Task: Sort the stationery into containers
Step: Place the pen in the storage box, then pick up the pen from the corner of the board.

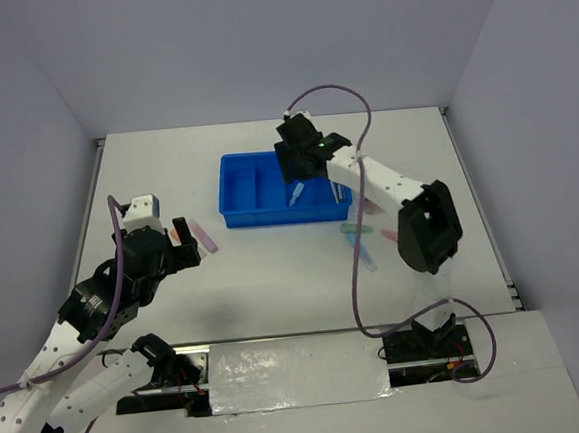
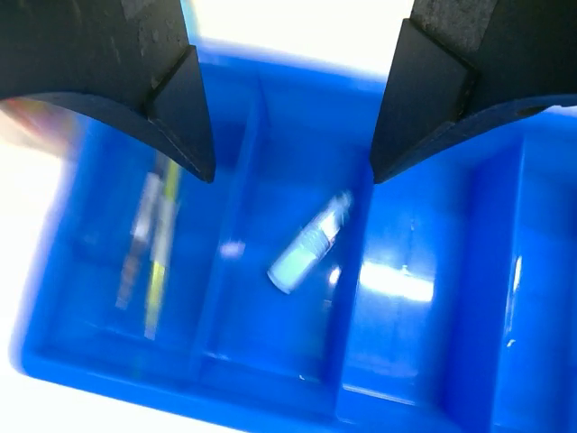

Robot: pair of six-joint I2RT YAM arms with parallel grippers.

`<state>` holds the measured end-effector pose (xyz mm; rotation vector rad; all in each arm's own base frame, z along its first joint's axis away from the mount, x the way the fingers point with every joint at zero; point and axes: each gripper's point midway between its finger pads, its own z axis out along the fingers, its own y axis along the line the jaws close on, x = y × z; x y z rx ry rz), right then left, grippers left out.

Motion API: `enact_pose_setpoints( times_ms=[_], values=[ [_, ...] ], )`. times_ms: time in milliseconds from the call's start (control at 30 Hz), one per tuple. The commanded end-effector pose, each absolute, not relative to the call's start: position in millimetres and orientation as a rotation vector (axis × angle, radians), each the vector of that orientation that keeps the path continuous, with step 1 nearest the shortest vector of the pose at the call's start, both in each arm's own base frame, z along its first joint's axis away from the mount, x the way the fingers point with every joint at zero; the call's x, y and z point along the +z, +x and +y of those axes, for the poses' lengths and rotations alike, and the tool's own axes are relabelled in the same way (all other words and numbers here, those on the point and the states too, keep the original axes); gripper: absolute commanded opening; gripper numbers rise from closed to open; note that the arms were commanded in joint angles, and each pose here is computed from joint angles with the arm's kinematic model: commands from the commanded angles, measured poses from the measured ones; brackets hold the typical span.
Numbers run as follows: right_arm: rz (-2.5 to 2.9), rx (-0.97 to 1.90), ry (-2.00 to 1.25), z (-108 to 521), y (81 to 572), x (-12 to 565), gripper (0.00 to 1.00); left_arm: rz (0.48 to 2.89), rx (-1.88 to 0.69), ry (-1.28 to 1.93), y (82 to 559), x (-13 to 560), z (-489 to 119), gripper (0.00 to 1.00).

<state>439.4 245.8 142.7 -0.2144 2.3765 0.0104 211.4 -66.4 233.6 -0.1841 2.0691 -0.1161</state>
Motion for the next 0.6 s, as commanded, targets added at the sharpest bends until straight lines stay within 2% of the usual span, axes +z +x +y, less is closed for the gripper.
enact_pose_setpoints(
  times_ms=[0, 67, 233, 333, 367, 433, 567],
  values=[
    [2.199, 0.105, -0.179, 221.9, 419.7, 236.0, 0.77, 2.049, -0.132, -0.170, 215.6, 237.3, -69.7, 0.99],
    [2.158, 0.126, -0.126, 195.2, 400.9, 262.6, 0.78, 2.048, -0.147, -0.155, 214.9, 238.3, -72.0, 0.99],
    [2.267, 0.015, 0.123, 105.1, 344.0, 205.5, 0.80, 2.046, -0.173, -0.137, 215.9, 238.2, -76.9, 0.99],
    [2.227, 0.013, 0.328, 60.6, 311.9, 188.6, 0.88, 2.062, -0.173, -0.123, 217.2, 234.8, -79.4, 0.99],
    [2.239, -0.013, 0.419, 38.7, 303.9, 166.4, 0.89, 2.064, -0.172, -0.120, 217.5, 234.7, -79.9, 0.99],
    [2.234, 0.083, 0.464, 34.2, 295.9, 154.2, 0.93, 2.076, -0.170, -0.113, 218.5, 232.4, -81.9, 0.99],
    [2.275, 0.092, 0.588, 9.8, 278.5, 124.5, 0.94, 2.085, -0.177, -0.100, 218.5, 230.3, -84.3, 0.99]
  ],
)
